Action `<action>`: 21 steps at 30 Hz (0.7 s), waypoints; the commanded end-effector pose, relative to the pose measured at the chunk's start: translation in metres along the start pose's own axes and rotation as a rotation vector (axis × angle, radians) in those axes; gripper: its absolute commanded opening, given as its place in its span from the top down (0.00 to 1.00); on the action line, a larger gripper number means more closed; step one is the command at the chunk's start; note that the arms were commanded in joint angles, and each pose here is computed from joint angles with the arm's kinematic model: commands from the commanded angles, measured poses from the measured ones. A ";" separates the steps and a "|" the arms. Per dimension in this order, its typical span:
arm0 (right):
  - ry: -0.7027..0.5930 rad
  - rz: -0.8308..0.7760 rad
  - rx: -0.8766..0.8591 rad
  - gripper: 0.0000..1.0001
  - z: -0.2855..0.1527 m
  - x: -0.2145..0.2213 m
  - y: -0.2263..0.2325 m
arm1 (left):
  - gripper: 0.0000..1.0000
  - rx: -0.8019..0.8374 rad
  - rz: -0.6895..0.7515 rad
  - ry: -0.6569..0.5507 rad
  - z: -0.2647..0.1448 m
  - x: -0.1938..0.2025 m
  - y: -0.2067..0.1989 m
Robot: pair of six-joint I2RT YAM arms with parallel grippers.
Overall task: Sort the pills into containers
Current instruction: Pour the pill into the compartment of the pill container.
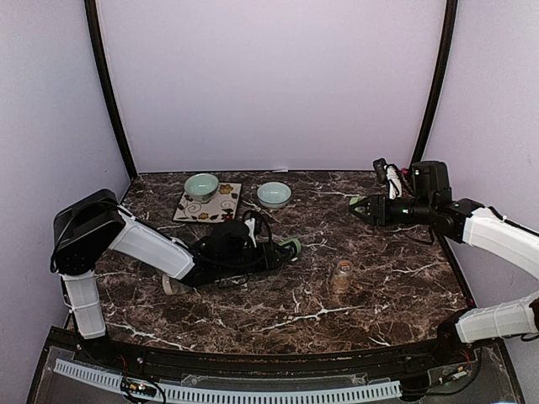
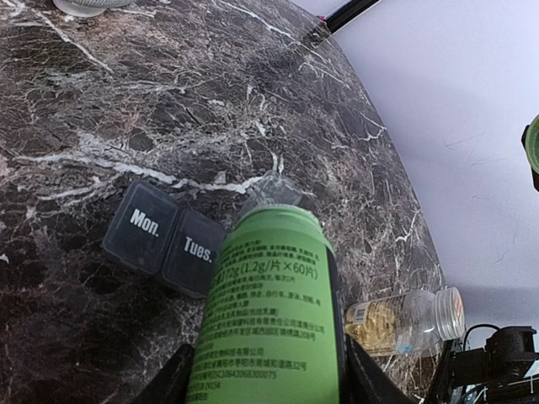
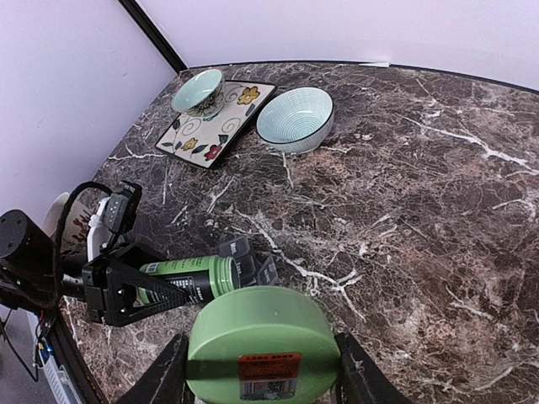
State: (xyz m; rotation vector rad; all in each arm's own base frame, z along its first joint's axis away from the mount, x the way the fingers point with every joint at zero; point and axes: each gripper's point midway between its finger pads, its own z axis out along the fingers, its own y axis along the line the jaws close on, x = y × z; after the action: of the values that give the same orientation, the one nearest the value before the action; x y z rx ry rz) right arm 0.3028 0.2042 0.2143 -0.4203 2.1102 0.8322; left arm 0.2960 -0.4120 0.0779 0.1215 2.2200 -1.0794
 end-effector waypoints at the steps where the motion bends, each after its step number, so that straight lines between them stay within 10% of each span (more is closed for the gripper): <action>1: -0.023 0.001 -0.009 0.80 0.002 -0.004 -0.002 | 1.00 0.011 0.031 -0.016 0.001 -0.007 -0.012; 21: -0.021 0.002 -0.013 0.80 0.001 -0.005 -0.001 | 1.00 0.101 -0.010 -0.078 -0.013 -0.009 -0.017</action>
State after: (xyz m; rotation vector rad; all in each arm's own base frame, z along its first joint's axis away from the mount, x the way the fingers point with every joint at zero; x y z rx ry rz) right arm 0.3035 0.2031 0.2141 -0.4133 2.1122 0.8350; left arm 0.2914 -0.4089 0.0761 0.1157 2.1924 -1.1006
